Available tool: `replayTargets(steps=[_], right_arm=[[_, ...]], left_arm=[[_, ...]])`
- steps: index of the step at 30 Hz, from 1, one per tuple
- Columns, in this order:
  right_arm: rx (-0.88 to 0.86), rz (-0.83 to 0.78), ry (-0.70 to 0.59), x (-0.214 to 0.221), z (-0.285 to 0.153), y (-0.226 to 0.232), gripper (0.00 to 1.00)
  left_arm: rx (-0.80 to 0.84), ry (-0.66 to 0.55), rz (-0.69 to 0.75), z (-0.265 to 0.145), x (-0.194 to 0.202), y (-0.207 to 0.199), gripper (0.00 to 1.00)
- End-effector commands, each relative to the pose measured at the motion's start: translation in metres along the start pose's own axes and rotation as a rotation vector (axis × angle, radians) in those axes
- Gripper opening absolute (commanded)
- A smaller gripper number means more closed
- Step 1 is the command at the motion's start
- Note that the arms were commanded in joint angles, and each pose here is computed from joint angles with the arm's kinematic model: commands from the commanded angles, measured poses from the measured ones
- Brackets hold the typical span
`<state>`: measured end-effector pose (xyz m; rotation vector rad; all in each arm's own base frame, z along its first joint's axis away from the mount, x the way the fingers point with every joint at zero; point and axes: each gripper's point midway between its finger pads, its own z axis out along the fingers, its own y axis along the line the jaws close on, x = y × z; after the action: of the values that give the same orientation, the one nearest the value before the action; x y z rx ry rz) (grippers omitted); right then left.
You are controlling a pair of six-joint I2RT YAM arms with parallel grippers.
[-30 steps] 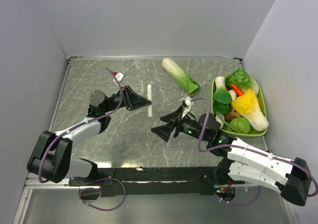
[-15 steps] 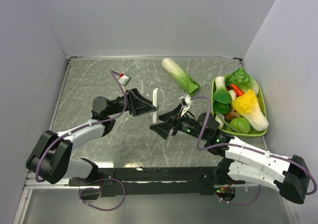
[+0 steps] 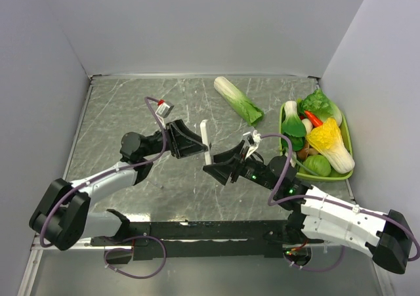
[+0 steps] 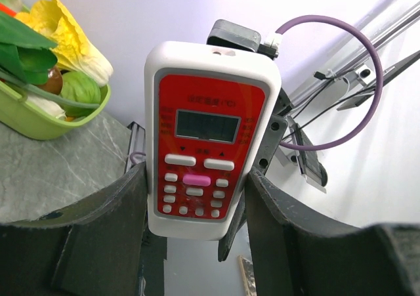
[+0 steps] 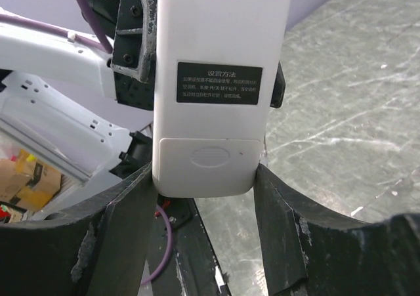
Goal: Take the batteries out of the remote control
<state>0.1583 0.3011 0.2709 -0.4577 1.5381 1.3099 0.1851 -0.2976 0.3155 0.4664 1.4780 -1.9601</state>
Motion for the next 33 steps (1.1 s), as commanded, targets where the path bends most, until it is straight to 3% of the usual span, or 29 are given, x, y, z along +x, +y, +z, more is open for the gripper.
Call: replayTargets(steps=[1, 3, 4, 7, 12, 17, 22, 33], right_arm=[[-0.007, -0.033, -0.116, -0.031, 0.001, 0.007, 0.40], [0.007, -0.041, -0.096, -0.029, 0.003, 0.004, 0.37], [0.018, -0.041, -0.077, -0.025, 0.004, 0.001, 0.35], [0.046, -0.058, -0.043, -0.016, 0.005, -0.006, 0.33], [0.194, -0.149, 0.045, -0.002, 0.008, -0.039, 0.28], [0.288, -0.221, 0.100, 0.002, 0.008, -0.059, 0.27], [0.351, -0.267, 0.163, 0.008, 0.012, -0.073, 0.26], [0.429, -0.331, 0.207, 0.020, 0.008, -0.090, 0.26]], left_arm=[[0.019, -0.006, 0.099, 0.001, -0.004, -0.015, 0.28], [0.006, -0.006, 0.097, 0.001, -0.004, -0.012, 0.34], [-0.001, -0.010, 0.099, 0.000, -0.005, -0.012, 0.44], [-0.051, -0.019, 0.107, 0.001, -0.007, -0.003, 0.64], [-0.131, -0.011, 0.088, -0.002, -0.005, 0.012, 0.81], [-0.302, -0.016, 0.115, -0.006, -0.012, 0.040, 0.83], [-0.490, -0.034, 0.081, -0.013, -0.019, 0.074, 0.78], [-0.560, -0.033, -0.050, -0.013, -0.010, 0.107, 0.61]])
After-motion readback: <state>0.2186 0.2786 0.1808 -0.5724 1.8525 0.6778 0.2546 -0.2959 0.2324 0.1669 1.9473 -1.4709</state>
